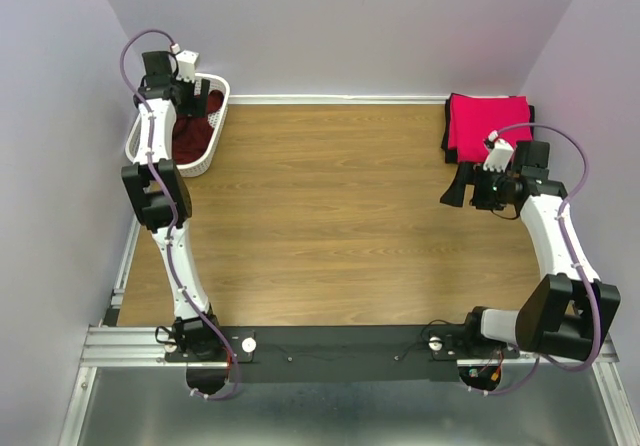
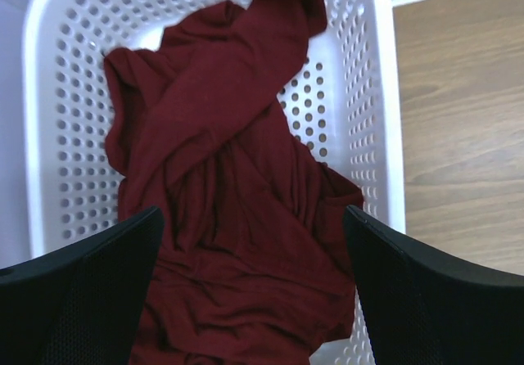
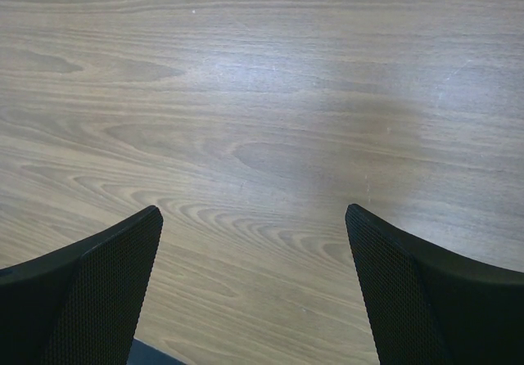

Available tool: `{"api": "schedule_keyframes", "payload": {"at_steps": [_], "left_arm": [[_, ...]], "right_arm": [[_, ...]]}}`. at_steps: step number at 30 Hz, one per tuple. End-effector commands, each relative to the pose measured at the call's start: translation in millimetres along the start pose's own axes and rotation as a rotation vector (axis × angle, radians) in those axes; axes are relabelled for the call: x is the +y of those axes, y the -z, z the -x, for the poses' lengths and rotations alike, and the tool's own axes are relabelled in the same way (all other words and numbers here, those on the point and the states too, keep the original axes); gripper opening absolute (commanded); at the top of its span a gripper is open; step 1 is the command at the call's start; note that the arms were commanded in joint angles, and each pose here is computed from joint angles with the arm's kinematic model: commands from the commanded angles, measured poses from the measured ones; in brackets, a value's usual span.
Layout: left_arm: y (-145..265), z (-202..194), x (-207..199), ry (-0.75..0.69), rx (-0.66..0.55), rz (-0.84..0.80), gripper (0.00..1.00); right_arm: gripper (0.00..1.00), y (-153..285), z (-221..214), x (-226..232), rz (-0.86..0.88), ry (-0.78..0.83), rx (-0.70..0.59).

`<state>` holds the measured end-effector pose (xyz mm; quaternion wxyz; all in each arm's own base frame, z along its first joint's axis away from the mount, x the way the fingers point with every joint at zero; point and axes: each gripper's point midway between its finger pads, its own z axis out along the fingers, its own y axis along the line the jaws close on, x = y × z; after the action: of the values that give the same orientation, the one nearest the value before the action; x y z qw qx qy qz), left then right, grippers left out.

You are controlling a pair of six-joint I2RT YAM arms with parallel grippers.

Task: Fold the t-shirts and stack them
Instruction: Grab crumpled tshirt from bin with the left arm

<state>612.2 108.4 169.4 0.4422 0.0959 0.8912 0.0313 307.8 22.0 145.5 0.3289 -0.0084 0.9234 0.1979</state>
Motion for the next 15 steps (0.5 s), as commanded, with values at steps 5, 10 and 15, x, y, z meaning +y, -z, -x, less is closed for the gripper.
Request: {"api": "schedule_keyframes", "payload": {"at_steps": [5, 10, 15], "left_arm": [[-37.7, -32.9, 38.1, 0.027, 0.035, 0.103, 0.98], [-58.6, -56.5, 46.1, 0.031, 0.068, 0.131, 0.98], [-84.6, -89.8, 39.4, 0.062, 0.124, 0.086, 0.98]], "right_arm": [[1.0, -9.8, -11.5, -8.2, -0.018, -0.003, 0.041], [1.0, -12.7, -10.0, -11.2, -0.027, -0.016, 0.051], [1.0, -10.5, -10.4, -11.5, -0.036, -0.019, 0.053]]}}
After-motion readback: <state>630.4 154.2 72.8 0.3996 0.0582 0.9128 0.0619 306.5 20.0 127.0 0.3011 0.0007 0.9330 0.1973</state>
